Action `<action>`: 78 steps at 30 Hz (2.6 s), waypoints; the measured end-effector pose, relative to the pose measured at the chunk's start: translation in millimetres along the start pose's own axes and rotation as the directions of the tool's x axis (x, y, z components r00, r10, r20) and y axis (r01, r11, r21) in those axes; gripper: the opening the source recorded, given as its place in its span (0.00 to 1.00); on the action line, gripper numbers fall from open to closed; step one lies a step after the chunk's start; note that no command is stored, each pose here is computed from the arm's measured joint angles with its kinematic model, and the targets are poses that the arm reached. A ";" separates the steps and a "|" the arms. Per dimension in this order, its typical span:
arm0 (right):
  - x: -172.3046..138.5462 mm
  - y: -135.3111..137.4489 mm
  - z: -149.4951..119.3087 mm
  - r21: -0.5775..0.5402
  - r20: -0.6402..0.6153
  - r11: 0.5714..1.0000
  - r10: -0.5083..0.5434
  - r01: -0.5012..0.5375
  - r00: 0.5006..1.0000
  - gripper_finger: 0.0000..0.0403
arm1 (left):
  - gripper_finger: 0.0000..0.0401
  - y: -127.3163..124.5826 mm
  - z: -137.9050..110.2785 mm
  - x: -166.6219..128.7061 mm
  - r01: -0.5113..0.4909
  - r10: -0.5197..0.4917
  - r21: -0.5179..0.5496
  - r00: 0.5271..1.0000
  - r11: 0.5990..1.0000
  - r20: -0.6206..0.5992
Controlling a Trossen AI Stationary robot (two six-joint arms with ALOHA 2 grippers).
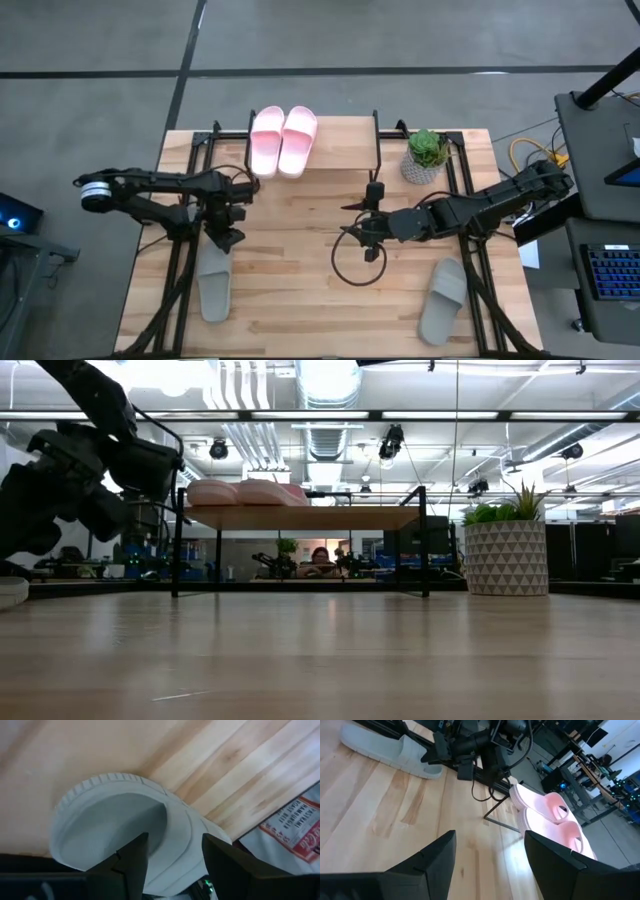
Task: Pick and place slides into the shelf
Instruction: Put the left gray slipper on the shelf
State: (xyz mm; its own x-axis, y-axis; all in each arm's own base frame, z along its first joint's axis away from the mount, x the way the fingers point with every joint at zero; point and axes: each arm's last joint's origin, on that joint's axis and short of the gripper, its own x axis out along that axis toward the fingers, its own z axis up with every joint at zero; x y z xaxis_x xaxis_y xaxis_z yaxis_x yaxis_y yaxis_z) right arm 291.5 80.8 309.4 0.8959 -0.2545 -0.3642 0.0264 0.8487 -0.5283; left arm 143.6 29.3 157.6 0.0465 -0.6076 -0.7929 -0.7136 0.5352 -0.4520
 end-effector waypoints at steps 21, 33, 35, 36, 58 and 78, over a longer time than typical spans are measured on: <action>-0.1 0.4 -2.4 -0.018 -0.026 1.000 -0.005 0.005 1.000 0.56 | 0.42 -4.9 6.7 18.4 0.053 -0.055 -0.015 0.983 0.998 -0.176; -0.1 -1.4 -3.4 -0.026 -0.050 0.998 -0.066 0.065 0.997 0.56 | 0.42 -3.3 13.1 28.0 0.094 -0.094 -0.010 0.961 0.995 -0.260; -0.1 -1.3 -3.3 -0.026 -0.050 0.998 -0.066 0.065 0.997 0.56 | 0.42 -2.6 14.9 30.6 0.107 -0.108 -0.018 0.953 0.994 -0.282; -0.1 -1.3 -3.3 -0.026 -0.050 0.998 -0.066 0.065 0.997 0.56 | 0.42 -2.2 15.7 32.0 0.113 -0.115 -0.025 0.949 0.993 -0.294; -0.1 -1.2 -3.7 -0.029 -0.054 0.998 -0.065 0.063 0.996 0.56 | 0.35 0.4 24.2 48.6 0.233 -0.233 -0.050 0.883 0.971 -0.409; -0.2 -0.6 -5.5 -0.040 -0.069 0.998 -0.060 0.057 0.996 0.56 | 0.35 -7.6 19.9 60.3 0.284 -0.287 -0.081 0.828 0.955 -0.481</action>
State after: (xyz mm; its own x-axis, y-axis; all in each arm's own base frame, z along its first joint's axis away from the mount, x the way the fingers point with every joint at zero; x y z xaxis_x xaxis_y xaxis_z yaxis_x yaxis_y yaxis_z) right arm 288.8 77.8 305.6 0.8598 -0.3362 -0.3844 0.0596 0.8137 -0.5783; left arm 165.7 0.2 105.1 -0.0933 -0.9393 -0.3302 -0.7253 0.2913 -0.6238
